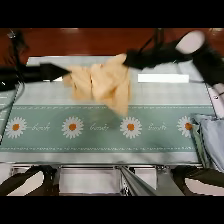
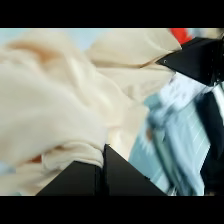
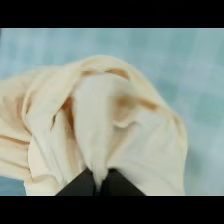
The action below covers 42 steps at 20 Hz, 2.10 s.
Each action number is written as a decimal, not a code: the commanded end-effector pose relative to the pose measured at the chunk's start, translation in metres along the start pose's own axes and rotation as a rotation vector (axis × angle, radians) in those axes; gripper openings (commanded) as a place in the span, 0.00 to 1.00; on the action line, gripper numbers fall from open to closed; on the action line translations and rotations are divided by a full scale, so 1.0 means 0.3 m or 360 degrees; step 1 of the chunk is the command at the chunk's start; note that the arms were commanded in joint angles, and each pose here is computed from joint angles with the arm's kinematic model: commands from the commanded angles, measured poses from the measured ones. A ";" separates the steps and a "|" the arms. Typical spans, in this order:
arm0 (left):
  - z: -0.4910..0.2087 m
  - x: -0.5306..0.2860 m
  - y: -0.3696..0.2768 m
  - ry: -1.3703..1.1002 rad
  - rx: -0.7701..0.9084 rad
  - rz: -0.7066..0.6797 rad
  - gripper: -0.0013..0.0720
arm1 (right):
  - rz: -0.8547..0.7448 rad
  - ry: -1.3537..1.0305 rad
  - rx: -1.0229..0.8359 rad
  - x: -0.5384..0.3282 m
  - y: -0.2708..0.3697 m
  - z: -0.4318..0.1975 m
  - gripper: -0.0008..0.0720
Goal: Fold the shirts.
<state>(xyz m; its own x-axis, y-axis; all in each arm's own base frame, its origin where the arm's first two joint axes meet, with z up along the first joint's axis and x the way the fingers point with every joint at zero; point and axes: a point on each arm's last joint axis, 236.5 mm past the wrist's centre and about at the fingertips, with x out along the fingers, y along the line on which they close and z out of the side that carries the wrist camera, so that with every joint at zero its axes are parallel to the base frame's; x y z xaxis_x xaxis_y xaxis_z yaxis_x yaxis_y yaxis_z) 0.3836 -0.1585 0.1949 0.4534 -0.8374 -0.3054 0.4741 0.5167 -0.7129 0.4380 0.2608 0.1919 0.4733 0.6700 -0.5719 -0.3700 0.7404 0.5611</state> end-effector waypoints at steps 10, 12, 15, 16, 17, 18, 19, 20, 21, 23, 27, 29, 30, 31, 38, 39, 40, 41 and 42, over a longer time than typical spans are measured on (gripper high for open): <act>0.247 -0.433 -0.578 -0.0262 0.0789 0.0494 0.05 | -0.0344 -0.0436 -0.0674 -0.992 0.342 -0.055 0.05; 0.141 -0.411 -0.600 -0.0134 0.0772 0.0438 0.05 | -0.0266 -0.0280 -0.0665 -0.969 0.359 -0.146 0.05; -0.057 -0.313 -0.569 0.0105 0.0664 0.0298 0.05 | -0.0213 -0.0021 -0.0569 -0.856 0.300 -0.258 0.05; -0.125 -0.272 -0.540 0.0186 0.0608 0.0258 0.05 | -0.0224 0.0067 -0.0512 -0.806 0.255 -0.297 0.05; -0.200 -0.223 -0.494 0.0279 0.0532 0.0224 0.05 | -0.0239 0.0160 -0.0450 -0.744 0.201 -0.342 0.05; -0.276 -0.172 -0.437 0.0373 0.0444 0.0201 0.05 | -0.0251 0.0246 -0.0380 -0.672 0.141 -0.386 0.05; -0.342 -0.125 -0.373 0.0448 0.0359 0.0201 0.05 | -0.0265 0.0326 -0.0311 -0.602 0.081 -0.433 0.05; -0.397 -0.079 -0.281 0.0492 0.0275 0.0251 0.05 | -0.0291 0.0397 -0.0234 -0.523 0.007 -0.486 0.05; -0.433 -0.045 -0.180 0.0500 0.0207 0.0334 0.05 | -0.0345 0.0438 -0.0175 -0.456 -0.074 -0.531 0.05; -0.483 -0.003 0.027 0.0478 0.0078 0.0521 0.05 | -0.0622 0.0460 -0.0013 -0.362 -0.306 -0.622 0.05; -0.535 0.079 0.314 0.0471 -0.0166 0.0726 0.05 | -0.0864 0.0278 0.0176 -0.227 -0.532 -0.614 0.05; -0.551 0.136 0.414 0.0498 -0.0276 0.0764 0.05 | -0.0847 0.0201 0.0222 -0.132 -0.581 -0.568 0.05; -0.552 0.174 0.434 0.0496 -0.0367 0.0736 0.05 | -0.0842 0.0194 0.0320 -0.094 -0.613 -0.559 0.05; -0.543 0.214 0.429 0.0486 -0.0468 0.0673 0.06 | -0.0804 0.0204 0.0429 -0.057 -0.629 -0.553 0.07; -0.313 0.067 0.454 0.0531 -0.0587 0.0589 0.98 | -0.0499 0.0300 0.0433 -0.272 -0.651 -0.313 0.87; -0.298 -0.005 0.481 0.0482 -0.0647 0.0614 0.98 | -0.0610 0.0265 0.0423 -0.380 -0.715 -0.318 0.87; -0.317 -0.063 0.499 0.0445 -0.0729 0.0624 0.98 | -0.0737 0.0248 0.0453 -0.471 -0.782 -0.353 0.87; -0.377 -0.090 0.506 0.0444 -0.0790 0.0622 0.98 | -0.0819 0.0216 0.0530 -0.534 -0.835 -0.412 0.87; -0.471 -0.083 0.501 0.0462 -0.0882 0.0588 0.98 | -0.0845 0.0171 0.0628 -0.556 -0.867 -0.482 0.87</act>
<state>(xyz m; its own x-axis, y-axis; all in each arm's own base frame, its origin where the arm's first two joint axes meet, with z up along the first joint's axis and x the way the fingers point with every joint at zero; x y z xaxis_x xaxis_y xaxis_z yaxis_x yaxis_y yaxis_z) 0.3694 -0.1005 0.0172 0.2819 -0.6447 -0.7106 -0.0751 0.7235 -0.6862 0.3782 0.0142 0.0622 0.4228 0.3077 -0.8524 0.1231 0.9124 0.3904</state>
